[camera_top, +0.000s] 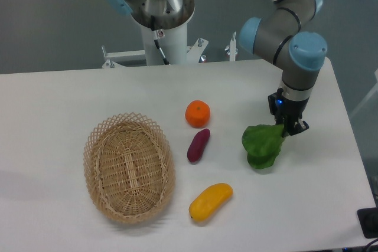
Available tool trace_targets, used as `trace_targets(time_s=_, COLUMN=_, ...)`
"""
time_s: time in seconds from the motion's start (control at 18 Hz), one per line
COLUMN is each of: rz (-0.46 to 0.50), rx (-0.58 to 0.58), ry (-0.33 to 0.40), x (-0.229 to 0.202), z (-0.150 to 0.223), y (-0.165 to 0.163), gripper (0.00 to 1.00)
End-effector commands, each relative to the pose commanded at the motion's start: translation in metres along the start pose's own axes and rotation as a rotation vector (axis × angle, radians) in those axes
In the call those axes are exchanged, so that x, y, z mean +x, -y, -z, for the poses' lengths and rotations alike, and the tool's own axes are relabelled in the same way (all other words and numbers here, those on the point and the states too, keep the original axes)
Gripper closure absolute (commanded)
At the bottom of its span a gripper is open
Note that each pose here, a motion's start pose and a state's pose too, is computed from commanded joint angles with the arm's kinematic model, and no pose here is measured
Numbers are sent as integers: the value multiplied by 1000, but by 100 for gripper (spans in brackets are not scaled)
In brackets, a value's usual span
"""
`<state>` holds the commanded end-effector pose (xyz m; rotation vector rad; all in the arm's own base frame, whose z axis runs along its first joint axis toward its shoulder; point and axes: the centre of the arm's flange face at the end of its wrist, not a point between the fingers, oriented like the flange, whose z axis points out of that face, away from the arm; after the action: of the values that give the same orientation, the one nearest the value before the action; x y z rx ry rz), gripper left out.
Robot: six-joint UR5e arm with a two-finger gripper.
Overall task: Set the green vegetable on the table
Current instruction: 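Set the bok choy down on the table beside the gripper, then open the gripper to release the bok choy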
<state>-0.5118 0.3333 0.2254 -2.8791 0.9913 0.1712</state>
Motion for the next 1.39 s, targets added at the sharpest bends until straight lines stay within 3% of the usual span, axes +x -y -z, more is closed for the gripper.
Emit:
trace_targets(time_s=0.11, rz=2, rx=1, ry=-4, x=2, z=-2, y=-1, gripper=61)
trace_targets(time_s=0.22, rz=5, rx=0, ry=-1, x=1, z=-1, y=-1, gripper=44)
trace_targets(time_s=0.28, rz=0, rx=0, ry=0, x=0, z=0, y=0, gripper=29)
trace_targets(time_s=0.33, rz=3, rx=1, ry=2, x=0, z=0, y=-1, gripper=4)
trace_targets(time_s=0.39, rz=15, rx=0, ry=5, x=-1, z=1, y=-1, gripper=0)
trace_targets(time_s=0.56, rz=21, rx=1, ry=0, x=1, z=1, y=0, gripper=0)
trace_targets(time_s=0.67, rz=76, rx=2, ry=4, x=1, z=3, y=2, gripper=0)
trace_targets(time_s=0.89, rz=92, rx=7, ry=67, x=-17, z=32, y=21, gripper=0)
trace_targets(time_s=1.22, rz=244, rx=16, ry=211, x=-50, z=114, y=72, gripper=0)
trace_targets(time_s=1.39, rz=245, rx=30, ry=227, x=-42, z=154, y=92, gripper=0)
